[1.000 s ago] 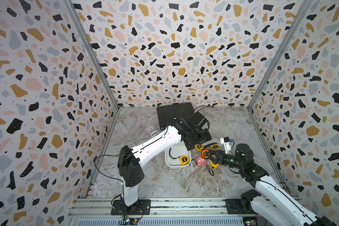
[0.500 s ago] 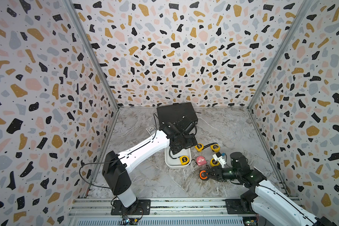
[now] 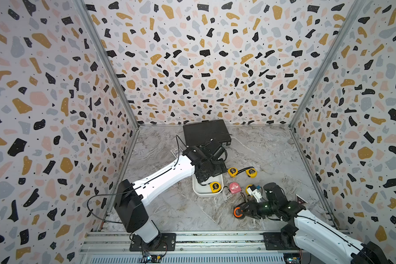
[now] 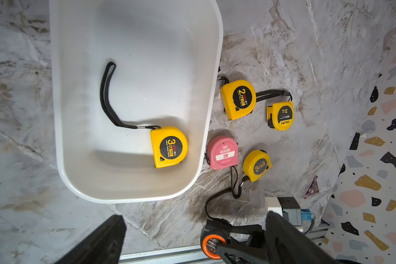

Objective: Take the tape measure out of the storage box
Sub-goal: Place the tape measure at the center of the board.

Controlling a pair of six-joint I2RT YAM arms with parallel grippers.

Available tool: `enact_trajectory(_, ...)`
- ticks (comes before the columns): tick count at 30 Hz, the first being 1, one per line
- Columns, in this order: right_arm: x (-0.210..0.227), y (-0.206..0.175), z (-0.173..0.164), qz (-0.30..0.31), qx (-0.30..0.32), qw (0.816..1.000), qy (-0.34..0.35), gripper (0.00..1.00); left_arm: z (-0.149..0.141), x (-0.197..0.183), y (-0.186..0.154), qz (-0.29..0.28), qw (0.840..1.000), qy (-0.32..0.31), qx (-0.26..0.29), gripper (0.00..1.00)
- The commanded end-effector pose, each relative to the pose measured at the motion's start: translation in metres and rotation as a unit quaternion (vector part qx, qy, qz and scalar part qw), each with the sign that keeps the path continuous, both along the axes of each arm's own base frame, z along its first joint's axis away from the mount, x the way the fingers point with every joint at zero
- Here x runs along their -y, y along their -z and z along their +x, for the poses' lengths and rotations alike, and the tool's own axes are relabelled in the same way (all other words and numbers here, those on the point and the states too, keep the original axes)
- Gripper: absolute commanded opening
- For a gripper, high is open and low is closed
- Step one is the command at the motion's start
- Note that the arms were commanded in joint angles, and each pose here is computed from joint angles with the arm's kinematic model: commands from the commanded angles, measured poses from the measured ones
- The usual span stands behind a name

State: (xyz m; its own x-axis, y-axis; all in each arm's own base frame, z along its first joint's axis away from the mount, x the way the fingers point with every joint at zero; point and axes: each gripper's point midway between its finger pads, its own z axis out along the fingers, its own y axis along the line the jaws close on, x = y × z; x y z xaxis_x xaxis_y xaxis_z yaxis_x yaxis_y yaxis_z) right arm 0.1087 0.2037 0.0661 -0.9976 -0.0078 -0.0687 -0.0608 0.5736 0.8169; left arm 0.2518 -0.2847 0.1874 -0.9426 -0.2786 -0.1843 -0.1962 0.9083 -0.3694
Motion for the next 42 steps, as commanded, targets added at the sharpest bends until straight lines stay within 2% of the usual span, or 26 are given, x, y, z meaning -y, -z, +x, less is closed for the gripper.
enact_trajectory(1,0.003,0.005,-0.001,-0.016,0.006,1.000,-0.002,0.23,0.000,-0.007,-0.007,0.002,1.000,-0.002,0.013,1.00)
enact_trajectory(7,0.007,0.013,-0.002,-0.034,-0.002,0.999,-0.001,0.28,0.000,-0.007,-0.005,0.004,1.000,-0.001,0.011,1.00)
enact_trajectory(15,0.010,0.018,-0.006,-0.049,-0.009,0.999,-0.005,0.42,-0.002,-0.011,-0.003,0.005,1.000,-0.003,0.010,1.00)
enact_trajectory(19,0.014,0.018,-0.008,-0.060,-0.011,0.998,-0.006,0.53,-0.003,-0.012,-0.002,0.007,1.000,-0.005,0.010,1.00)
enact_trajectory(24,0.020,0.014,-0.010,-0.073,-0.004,0.997,-0.001,0.71,-0.003,-0.014,-0.002,0.009,1.000,-0.005,0.011,1.00)
enact_trajectory(28,0.024,0.008,-0.010,-0.083,0.007,0.997,0.002,0.81,-0.004,-0.016,0.003,0.016,1.000,-0.003,0.007,1.00)
enact_trajectory(42,0.023,-0.044,0.016,-0.100,0.068,0.993,0.015,0.92,-0.007,-0.016,0.054,0.072,0.995,0.063,-0.034,1.00)
